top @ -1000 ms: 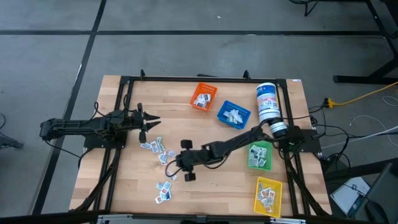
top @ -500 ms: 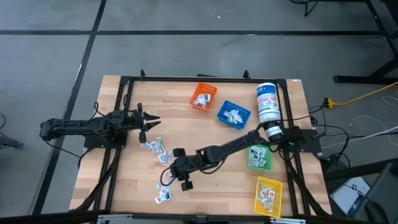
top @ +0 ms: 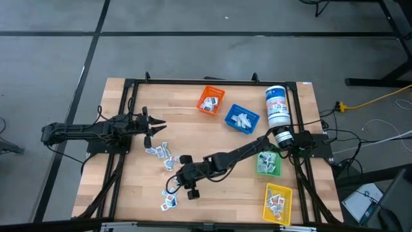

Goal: Pick & Place First Aid Supplies
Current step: Put the orange ointment pack into the yellow basket

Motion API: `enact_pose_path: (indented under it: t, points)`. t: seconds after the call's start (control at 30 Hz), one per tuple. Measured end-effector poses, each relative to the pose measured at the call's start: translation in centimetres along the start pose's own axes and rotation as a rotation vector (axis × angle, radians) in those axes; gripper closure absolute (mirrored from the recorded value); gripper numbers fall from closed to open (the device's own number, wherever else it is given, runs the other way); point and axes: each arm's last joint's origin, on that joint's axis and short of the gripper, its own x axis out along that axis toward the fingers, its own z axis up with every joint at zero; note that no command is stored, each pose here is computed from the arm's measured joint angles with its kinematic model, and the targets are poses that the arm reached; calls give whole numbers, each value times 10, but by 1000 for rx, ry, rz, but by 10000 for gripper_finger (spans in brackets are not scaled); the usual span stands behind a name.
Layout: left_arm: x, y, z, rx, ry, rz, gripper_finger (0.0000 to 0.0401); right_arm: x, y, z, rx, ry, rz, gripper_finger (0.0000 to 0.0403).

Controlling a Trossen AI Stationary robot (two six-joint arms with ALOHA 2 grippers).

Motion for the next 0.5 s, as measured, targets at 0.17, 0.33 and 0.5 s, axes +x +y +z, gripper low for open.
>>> enact_pose_path:
  t: [0.17,0.33,0.5]
  points:
    - [0,0,0,0,0,0,310,3,1,-2,15,-6,1,296]
    - [0,0,0,0,0,0,308,16,-1,-14,-8,18,-2,296]
    - [0,0,0,0,1,0,311,31,-1,-27,-12,24,-3,296]
